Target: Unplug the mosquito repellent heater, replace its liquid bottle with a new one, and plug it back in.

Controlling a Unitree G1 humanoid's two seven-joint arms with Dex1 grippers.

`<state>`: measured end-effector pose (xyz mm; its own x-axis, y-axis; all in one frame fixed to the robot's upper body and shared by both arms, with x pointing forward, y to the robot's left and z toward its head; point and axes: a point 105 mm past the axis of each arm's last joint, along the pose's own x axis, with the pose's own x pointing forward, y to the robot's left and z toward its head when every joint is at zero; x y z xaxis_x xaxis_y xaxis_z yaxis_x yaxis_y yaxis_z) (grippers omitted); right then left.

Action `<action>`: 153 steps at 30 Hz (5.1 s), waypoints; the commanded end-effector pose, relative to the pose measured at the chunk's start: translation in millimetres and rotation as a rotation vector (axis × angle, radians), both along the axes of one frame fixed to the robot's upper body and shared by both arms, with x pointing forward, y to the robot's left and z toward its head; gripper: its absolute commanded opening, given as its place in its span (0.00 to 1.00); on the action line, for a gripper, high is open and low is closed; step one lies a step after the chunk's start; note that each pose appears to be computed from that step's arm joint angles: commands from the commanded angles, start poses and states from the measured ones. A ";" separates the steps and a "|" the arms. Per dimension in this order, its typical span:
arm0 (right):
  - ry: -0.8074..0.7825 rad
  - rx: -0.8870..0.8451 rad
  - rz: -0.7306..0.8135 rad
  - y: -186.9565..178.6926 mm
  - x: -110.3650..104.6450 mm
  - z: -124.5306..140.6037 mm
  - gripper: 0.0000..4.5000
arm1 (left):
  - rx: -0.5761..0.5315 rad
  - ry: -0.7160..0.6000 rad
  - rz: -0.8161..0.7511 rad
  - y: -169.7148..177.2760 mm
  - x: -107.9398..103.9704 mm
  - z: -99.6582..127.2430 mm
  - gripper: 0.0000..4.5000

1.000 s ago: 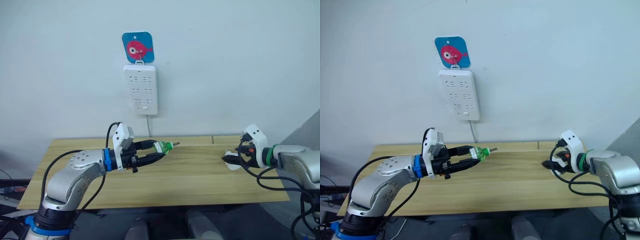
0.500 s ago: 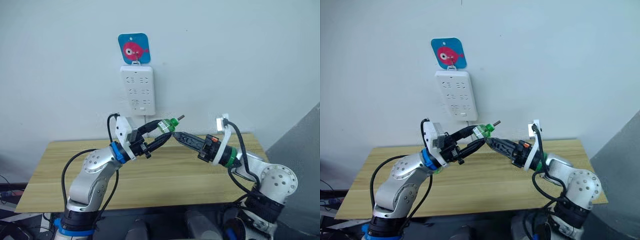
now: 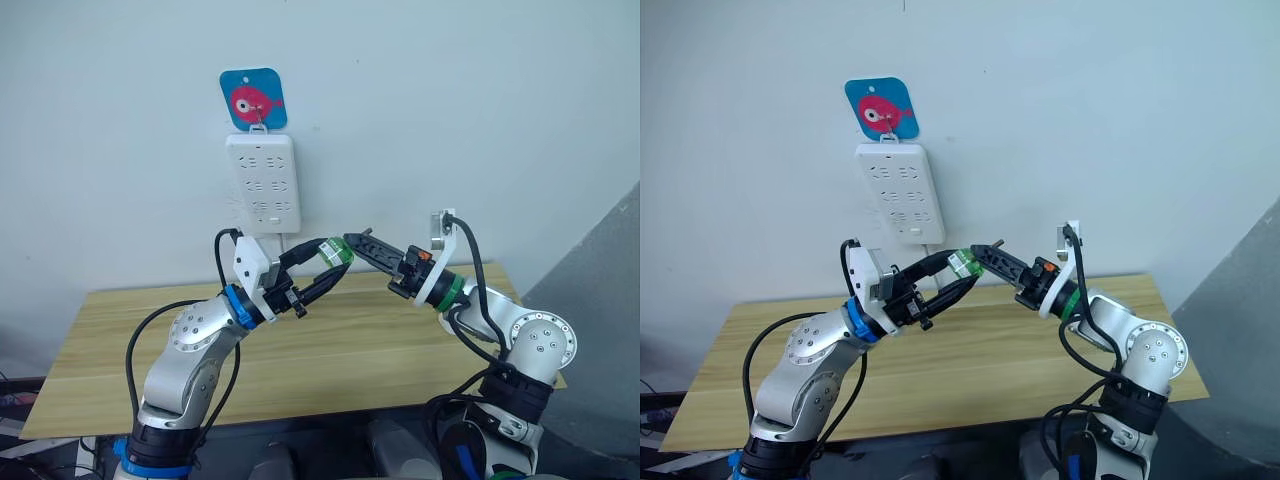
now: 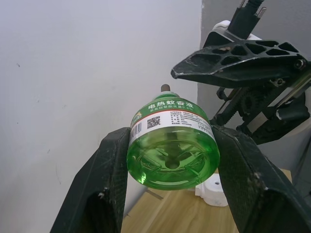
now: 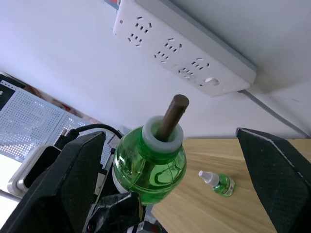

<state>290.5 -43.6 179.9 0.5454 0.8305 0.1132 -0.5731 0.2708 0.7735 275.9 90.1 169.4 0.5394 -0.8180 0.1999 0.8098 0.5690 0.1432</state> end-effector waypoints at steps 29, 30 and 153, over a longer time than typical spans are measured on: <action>-0.267 -0.506 -0.354 -58.3 40.7 -37.2 0.19 | 0.416 0.150 -0.017 29.7 -21.9 -57.1 1.00; -0.322 -0.598 -0.404 -66.7 47.1 -45.5 0.19 | 0.422 0.159 -0.018 28.8 -23.0 -58.0 1.00; -0.757 -0.821 0.169 -11.2 -61.3 -34.1 1.00 | 0.328 0.254 0.451 132.9 38.7 -140.0 0.50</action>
<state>231.8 -56.8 132.2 0.4559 0.8417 -0.2892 -0.8900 0.4349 -0.1371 315.2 237.0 13.4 0.8769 -0.4147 -0.2432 0.4625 0.8658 0.1912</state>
